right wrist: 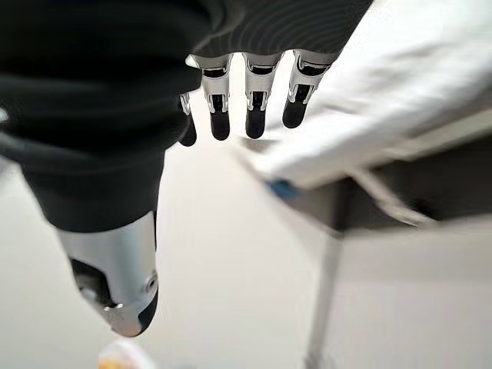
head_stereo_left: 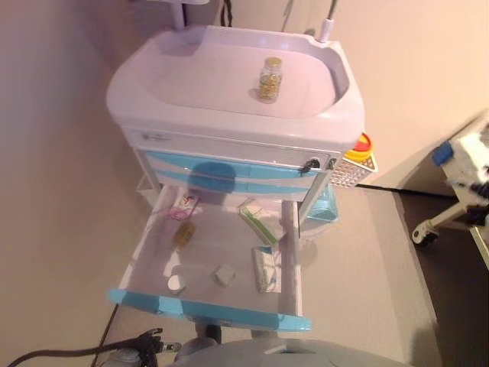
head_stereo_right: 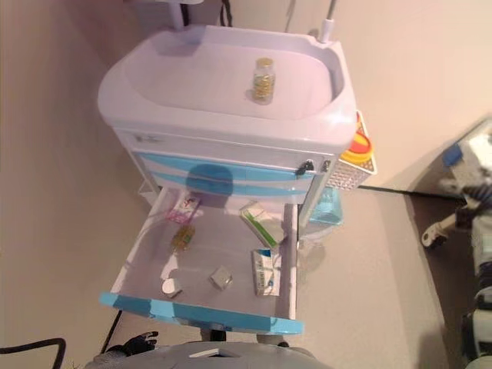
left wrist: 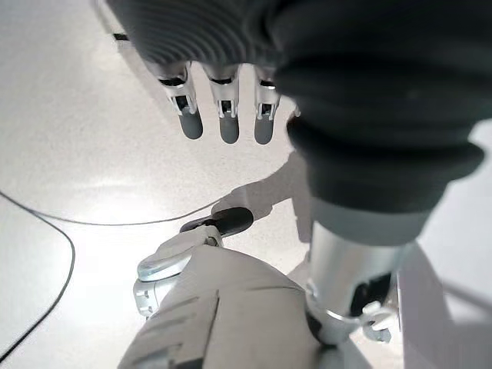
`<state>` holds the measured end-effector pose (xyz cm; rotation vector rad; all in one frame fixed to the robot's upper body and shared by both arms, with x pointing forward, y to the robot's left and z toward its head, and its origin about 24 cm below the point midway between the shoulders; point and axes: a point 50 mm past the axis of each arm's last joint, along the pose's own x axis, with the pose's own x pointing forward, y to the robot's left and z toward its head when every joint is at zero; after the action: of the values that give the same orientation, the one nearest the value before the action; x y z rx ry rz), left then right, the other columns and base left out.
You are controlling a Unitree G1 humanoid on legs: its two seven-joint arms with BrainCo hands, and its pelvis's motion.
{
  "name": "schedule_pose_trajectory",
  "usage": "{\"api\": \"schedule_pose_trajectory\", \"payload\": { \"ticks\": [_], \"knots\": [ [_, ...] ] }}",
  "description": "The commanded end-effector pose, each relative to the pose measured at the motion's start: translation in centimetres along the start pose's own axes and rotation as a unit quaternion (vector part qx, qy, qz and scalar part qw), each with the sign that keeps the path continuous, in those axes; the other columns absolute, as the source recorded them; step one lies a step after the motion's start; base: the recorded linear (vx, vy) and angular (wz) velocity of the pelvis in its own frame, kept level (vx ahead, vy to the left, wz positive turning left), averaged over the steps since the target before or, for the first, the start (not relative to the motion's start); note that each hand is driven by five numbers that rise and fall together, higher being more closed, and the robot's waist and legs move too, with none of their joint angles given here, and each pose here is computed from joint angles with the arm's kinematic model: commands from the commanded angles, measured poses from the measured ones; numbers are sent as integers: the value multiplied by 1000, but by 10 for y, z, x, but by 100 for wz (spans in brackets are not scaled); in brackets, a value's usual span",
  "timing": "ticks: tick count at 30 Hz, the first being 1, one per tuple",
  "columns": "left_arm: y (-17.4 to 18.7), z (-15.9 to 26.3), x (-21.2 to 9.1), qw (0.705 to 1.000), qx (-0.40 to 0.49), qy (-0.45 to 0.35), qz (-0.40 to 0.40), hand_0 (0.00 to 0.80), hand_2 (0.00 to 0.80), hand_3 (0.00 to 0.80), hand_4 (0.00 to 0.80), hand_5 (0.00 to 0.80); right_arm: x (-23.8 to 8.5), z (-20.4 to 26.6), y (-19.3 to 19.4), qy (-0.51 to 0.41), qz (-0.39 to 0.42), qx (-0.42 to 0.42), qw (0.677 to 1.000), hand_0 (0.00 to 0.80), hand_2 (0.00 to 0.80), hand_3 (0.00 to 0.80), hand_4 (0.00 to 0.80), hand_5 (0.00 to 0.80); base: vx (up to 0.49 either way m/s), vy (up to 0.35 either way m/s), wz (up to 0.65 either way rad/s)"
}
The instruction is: Open the drawer and pick up the medicine
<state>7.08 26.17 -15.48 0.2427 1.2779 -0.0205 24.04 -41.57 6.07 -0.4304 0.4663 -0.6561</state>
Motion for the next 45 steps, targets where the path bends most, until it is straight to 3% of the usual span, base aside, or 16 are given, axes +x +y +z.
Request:
{"api": "schedule_pose_trajectory", "payload": {
  "ticks": [1, 6, 9, 17, 24, 28, 36, 45],
  "knots": [
    [-3, 5, 2, 1000, 23, -2, -4, 0, 0, 0, 0, 0, -11, 0, 36, -60, 25, 29, 997, 0, 0, 0, 0, 0, 9, -22, -18],
    [-10, 12, 3, 998, 47, -22, -21, 0, 0, 0, 0, 0, -35, -68, 77, 8, 62, 15, 998, 0, 0, 0, 0, 0, -14, -36, -22],
    [-16, 30, 3, 990, 121, -63, -42, 0, 0, 0, 0, 0, -47, -91, 92, 38, 64, 26, 997, 0, 0, 0, 0, 0, -82, -34, -12],
    [-15, 85, -6, 958, 221, -179, -20, 0, 0, 0, 0, 0, -73, -121, 119, 56, 38, 4, 998, 0, 0, 0, 0, 0, -115, 7, -13],
    [-14, 134, -20, 926, 269, -264, 9, 0, 0, 0, 0, 0, -89, -138, 140, 68, 125, -69, 987, 0, 0, 0, 0, 0, -19, 48, -5],
    [5, 181, -48, 896, 284, -337, 41, 0, 0, 0, 0, 0, -85, -130, 140, 42, 155, -114, 980, 0, 0, 0, 0, 0, -29, 75, -19],
    [59, 285, -145, 824, 280, -477, 124, 0, 0, 0, 0, 0, -67, -105, 123, -14, 156, -145, 977, 0, 0, 0, 0, 0, 12, 68, -21],
    [139, 352, -232, 767, 186, -527, 316, 0, 0, 0, 0, 0, -71, -71, 148, -81, 196, -130, 969, 0, 0, 0, 0, 0, -6, -15, -15]
  ]
}}
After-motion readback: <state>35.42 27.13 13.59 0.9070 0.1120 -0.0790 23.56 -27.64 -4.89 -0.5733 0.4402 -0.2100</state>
